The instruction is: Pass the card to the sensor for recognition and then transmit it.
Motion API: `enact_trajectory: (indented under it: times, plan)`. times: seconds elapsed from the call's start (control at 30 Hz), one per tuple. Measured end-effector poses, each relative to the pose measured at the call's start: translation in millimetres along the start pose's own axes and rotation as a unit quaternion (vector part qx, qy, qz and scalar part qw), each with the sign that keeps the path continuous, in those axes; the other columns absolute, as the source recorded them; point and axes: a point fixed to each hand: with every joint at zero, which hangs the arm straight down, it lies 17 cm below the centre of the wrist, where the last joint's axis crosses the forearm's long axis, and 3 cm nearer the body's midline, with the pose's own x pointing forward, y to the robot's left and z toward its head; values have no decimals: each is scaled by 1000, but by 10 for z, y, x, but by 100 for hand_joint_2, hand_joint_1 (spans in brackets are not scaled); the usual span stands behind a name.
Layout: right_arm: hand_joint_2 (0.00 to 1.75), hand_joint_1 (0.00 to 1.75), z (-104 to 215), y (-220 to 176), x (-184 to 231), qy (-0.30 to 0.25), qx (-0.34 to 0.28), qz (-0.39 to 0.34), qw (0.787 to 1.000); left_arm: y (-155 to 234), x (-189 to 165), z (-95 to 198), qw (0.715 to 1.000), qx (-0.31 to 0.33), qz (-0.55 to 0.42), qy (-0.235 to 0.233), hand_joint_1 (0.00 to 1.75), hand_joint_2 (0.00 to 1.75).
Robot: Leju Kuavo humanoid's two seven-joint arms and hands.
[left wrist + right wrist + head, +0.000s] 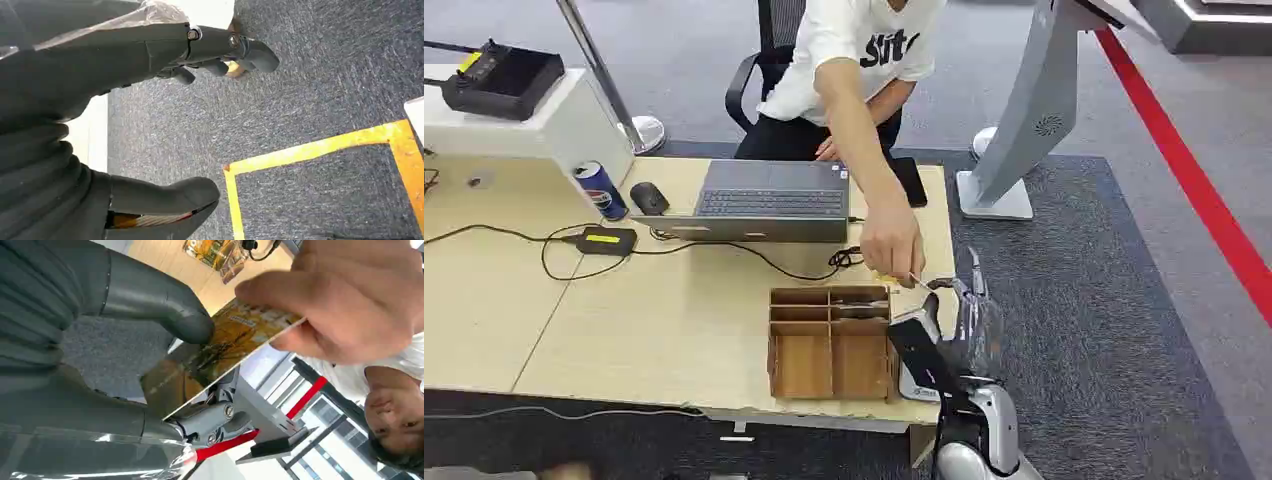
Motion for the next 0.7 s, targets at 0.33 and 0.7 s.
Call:
enact_trajectory:
  times: [0.33,0.7]
  plan:
    - [175,175,-1,-1,7,0,0,-3,1000,0,1,0,1000,0,-1,0,0,175]
    - [175,175,19,14,-10,2,3,-3,1000,-1,4,0,1000,0,-1,-1,0,175]
